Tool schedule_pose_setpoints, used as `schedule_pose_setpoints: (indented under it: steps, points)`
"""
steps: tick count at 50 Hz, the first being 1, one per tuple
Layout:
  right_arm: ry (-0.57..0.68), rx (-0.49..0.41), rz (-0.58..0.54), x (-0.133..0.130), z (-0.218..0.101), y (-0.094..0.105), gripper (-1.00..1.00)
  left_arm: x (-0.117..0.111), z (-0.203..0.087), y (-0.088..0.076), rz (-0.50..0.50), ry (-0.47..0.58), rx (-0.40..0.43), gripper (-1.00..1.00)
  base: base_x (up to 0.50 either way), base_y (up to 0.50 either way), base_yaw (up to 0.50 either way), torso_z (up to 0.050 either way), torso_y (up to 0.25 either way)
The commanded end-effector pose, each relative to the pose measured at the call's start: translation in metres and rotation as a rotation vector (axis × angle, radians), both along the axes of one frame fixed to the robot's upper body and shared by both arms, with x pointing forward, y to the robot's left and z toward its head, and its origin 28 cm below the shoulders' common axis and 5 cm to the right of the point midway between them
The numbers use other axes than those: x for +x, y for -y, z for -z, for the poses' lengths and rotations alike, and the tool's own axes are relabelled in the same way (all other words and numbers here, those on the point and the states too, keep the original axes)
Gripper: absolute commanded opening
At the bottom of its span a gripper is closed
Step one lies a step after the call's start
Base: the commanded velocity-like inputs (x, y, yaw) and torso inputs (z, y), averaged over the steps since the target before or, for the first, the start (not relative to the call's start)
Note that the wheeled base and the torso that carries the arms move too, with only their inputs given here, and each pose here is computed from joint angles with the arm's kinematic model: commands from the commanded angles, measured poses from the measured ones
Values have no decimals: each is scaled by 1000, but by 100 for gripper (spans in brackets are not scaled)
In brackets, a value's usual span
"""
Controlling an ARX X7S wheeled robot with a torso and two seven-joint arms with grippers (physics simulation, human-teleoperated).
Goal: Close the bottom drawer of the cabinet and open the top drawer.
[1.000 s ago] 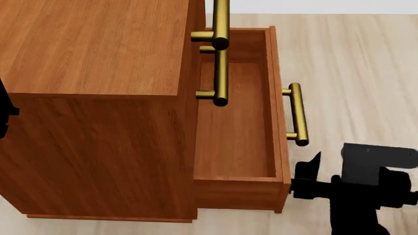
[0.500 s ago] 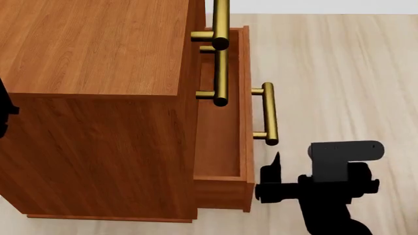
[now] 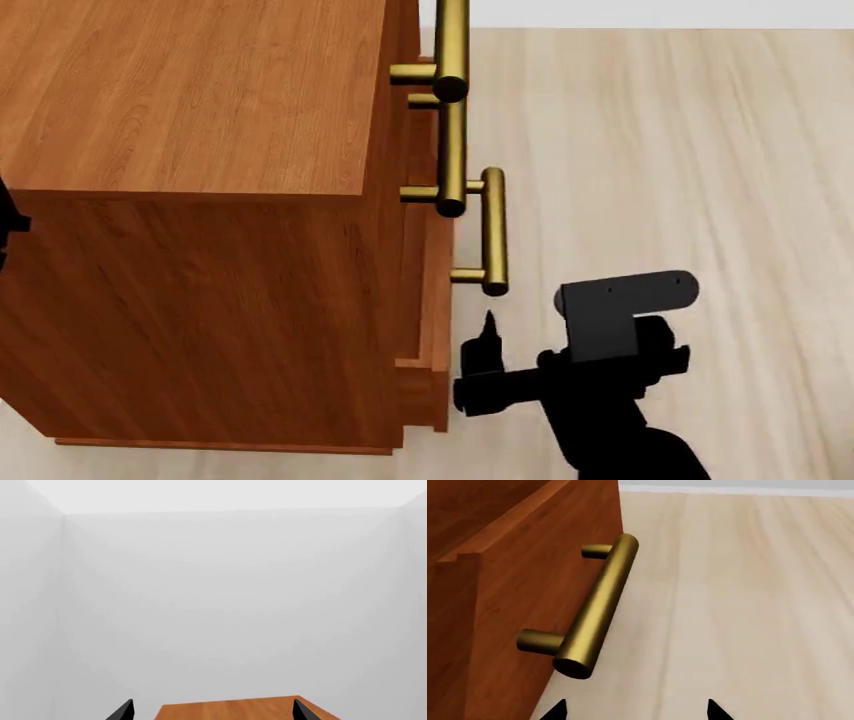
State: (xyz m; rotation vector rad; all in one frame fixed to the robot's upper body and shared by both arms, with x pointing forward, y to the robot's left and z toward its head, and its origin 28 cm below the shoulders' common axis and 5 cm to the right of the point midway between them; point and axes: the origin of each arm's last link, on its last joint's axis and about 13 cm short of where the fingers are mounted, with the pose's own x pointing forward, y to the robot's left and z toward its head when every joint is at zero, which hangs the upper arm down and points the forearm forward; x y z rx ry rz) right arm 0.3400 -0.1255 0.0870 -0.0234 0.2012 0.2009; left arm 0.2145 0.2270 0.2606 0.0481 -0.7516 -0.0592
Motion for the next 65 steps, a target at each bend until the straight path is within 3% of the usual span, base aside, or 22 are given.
schedule_pose_setpoints:
  steps: [1,33,58,65]
  points:
    - [-17,30,-89,6,-1,-21,100,-1,-1,0,0,3,2,100,0,0,0,0,0]
    - [-43,17,-207,16,4,-50,100,-2,-4,2,9,13,3,100,2,2,4,0,0]
    - [30,33,-80,-51,0,-17,100,-1,-2,6,28,12,-4,100,0,2,3,0,0]
    - [96,152,37,-60,-16,-8,100,-3,-4,6,31,17,-5,100,0,0,0,0,0]
